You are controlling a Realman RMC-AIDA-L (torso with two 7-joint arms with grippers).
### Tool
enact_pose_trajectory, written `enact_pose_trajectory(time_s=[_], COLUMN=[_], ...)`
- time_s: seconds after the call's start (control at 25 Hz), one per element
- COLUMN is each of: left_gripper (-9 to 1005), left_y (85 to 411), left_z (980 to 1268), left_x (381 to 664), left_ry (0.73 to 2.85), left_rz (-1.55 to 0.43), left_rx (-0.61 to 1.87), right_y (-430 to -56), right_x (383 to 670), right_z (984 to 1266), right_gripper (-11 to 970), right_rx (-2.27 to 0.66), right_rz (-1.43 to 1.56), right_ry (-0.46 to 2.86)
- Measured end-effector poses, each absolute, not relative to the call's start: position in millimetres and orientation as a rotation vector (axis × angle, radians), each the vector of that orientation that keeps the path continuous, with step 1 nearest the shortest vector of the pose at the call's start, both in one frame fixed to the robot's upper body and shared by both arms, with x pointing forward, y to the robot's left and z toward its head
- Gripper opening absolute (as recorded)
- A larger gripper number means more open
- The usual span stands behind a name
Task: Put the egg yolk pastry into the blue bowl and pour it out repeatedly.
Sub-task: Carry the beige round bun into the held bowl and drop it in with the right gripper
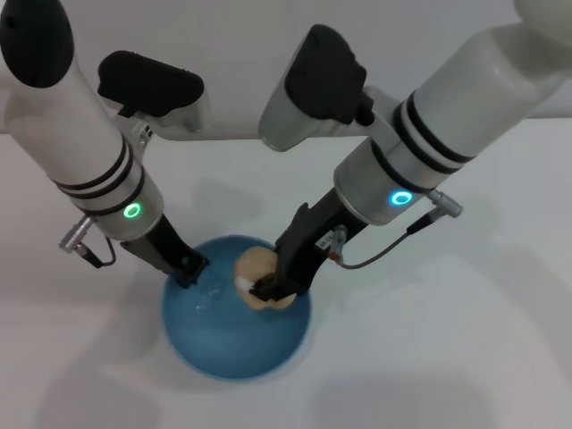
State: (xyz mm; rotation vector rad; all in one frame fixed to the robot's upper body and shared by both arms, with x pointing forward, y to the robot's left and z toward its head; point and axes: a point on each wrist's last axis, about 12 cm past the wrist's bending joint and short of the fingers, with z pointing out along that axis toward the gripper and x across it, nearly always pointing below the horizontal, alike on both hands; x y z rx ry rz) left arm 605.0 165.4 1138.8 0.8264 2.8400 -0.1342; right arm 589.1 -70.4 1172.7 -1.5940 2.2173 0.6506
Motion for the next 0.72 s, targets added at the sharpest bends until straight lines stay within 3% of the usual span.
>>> enact_pose_trajectory(time_s=[0.52, 0.72], left_gripper=[18, 18], left_y=[159.8, 160.7], left_z=[1139.8, 1138.7], left_x=[603.9, 604.7], left_ry=[2.829, 2.820], left_rz=[-0.168, -0.171], left_rx=[0.849, 0.838], right_y=[-71.6, -93.7], right_x=[589.1, 604.6], right_z=[1167.5, 1181.5], right_gripper=[359, 552], right_rx=[-1.594, -1.403], right_rz=[0.638, 0.684], right_ry=[2.186, 2.189])
